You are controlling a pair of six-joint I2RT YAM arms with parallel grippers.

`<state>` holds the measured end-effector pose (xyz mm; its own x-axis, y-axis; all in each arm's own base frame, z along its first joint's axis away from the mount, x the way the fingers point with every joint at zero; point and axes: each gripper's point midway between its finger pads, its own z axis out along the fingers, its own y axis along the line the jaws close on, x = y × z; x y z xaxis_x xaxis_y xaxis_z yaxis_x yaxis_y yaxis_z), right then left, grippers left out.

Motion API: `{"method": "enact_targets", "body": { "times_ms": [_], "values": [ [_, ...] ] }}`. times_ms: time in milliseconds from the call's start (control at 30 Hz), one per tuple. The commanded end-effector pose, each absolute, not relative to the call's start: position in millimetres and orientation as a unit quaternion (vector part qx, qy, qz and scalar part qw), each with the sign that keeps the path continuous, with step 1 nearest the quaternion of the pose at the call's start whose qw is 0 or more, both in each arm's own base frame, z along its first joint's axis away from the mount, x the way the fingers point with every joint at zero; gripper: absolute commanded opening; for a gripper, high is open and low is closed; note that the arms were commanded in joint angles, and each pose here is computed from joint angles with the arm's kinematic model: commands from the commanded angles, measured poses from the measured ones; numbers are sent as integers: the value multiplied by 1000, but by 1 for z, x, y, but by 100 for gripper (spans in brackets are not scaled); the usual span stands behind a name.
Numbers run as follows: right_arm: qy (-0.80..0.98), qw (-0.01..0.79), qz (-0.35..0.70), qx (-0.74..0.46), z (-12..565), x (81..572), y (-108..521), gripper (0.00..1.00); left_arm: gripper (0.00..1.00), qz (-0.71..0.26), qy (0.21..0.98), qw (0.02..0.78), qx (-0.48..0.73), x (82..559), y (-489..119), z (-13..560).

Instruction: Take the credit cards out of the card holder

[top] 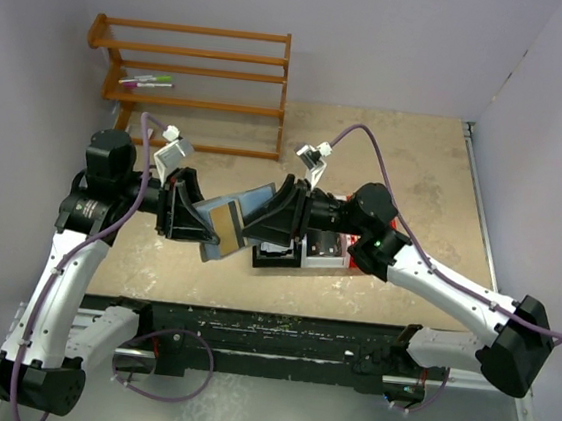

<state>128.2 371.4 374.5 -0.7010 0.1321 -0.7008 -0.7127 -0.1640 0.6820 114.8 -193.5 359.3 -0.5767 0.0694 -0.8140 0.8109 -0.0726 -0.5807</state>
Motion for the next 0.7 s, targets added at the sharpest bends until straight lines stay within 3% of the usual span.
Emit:
{"method": "enact_targets", "body": {
  "times_ms": [0, 100, 233, 333, 500, 667],
  "values": [
    [583, 289, 707, -276, 377, 125, 375, 55, 34, -624, 576, 332, 411, 106, -193, 376],
    [600, 294, 692, -274, 371, 131, 372, 55, 29, -620, 570, 339, 419, 101, -192, 379],
    [600, 291, 693, -273, 371, 133, 368, 52, 9, -618, 564, 343, 426, 98, -191, 382],
    [575, 278, 720, -273, 375, 124, 365, 49, 0, -617, 556, 346, 436, 95, -191, 384],
    [531, 265, 758, -272, 388, 118, 366, 45, 0, -615, 550, 350, 443, 91, -190, 385],
    [503, 271, 772, -279, 404, 120, 370, 27, 0, -619, 551, 344, 441, 92, -190, 385]
  ]
}}
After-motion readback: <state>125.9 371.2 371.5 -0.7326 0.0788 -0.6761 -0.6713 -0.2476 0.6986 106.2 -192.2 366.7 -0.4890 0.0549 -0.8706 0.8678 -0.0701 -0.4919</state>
